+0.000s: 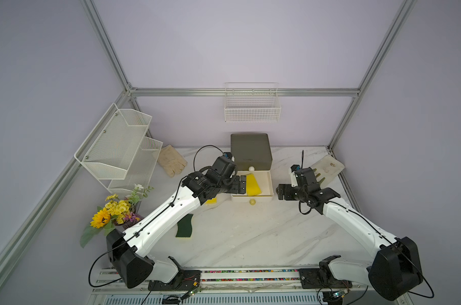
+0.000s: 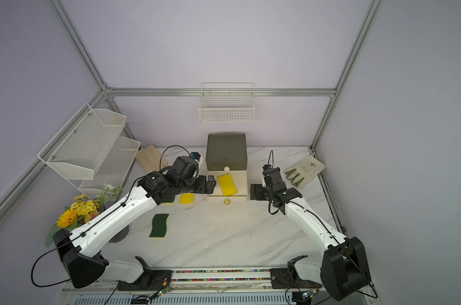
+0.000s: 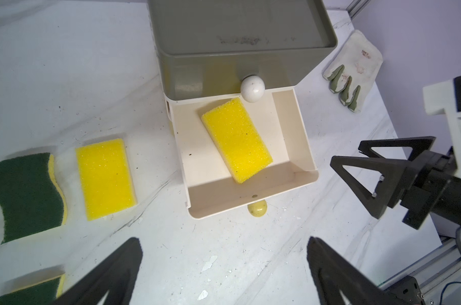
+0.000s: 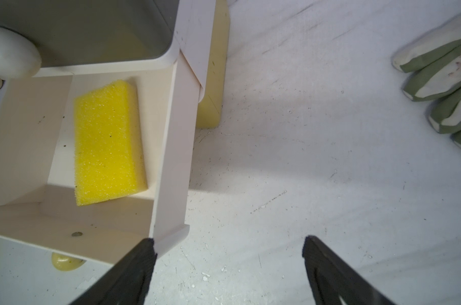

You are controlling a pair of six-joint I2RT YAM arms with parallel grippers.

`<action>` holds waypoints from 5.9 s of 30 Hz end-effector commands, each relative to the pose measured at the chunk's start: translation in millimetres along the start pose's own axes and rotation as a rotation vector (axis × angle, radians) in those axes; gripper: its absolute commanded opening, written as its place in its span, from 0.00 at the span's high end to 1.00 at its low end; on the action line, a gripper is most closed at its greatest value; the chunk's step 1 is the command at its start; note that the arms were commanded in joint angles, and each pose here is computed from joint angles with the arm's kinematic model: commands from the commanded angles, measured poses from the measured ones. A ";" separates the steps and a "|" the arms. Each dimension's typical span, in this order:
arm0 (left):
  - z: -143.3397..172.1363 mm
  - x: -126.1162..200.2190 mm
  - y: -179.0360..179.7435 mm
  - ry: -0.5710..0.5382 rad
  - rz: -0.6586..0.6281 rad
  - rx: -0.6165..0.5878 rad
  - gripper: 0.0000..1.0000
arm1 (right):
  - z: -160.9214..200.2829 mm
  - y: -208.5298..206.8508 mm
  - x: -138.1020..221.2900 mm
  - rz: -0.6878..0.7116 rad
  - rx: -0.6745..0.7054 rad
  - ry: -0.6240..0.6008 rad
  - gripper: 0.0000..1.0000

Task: Take the sponge out of the drawer
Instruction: Place the sponge at the center of the board, then pick up the sponge from the drawer.

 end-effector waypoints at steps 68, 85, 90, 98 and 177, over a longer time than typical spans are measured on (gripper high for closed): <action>10.0 -170.1 -52.8 0.090 -0.365 0.246 0.00 | 1.2 -26.0 27.1 0.069 -0.054 -0.119 0.08; 23.5 -183.8 -50.0 0.161 -0.402 0.212 0.07 | 3.0 -26.0 25.7 0.060 -0.050 -0.119 0.08; 29.0 -183.3 -50.2 0.177 -0.402 0.212 0.10 | 3.4 -25.9 25.8 0.058 -0.049 -0.118 0.08; 31.0 -175.6 -53.0 0.170 -0.397 0.206 0.12 | 3.0 -25.7 25.9 0.055 -0.048 -0.121 0.08; -14.6 -107.2 -75.6 0.019 -0.251 0.205 0.42 | 4.6 -25.5 21.5 0.045 -0.044 -0.110 0.08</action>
Point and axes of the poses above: each gripper's point midway between its finger pads, its own x axis back along the fingers, its own y axis along the line the jaws close on, z = x × y, the point moved 9 cm from there along x, back along the fingers, and after that the axes turned 1 degree about x, right-handed, at the moved point
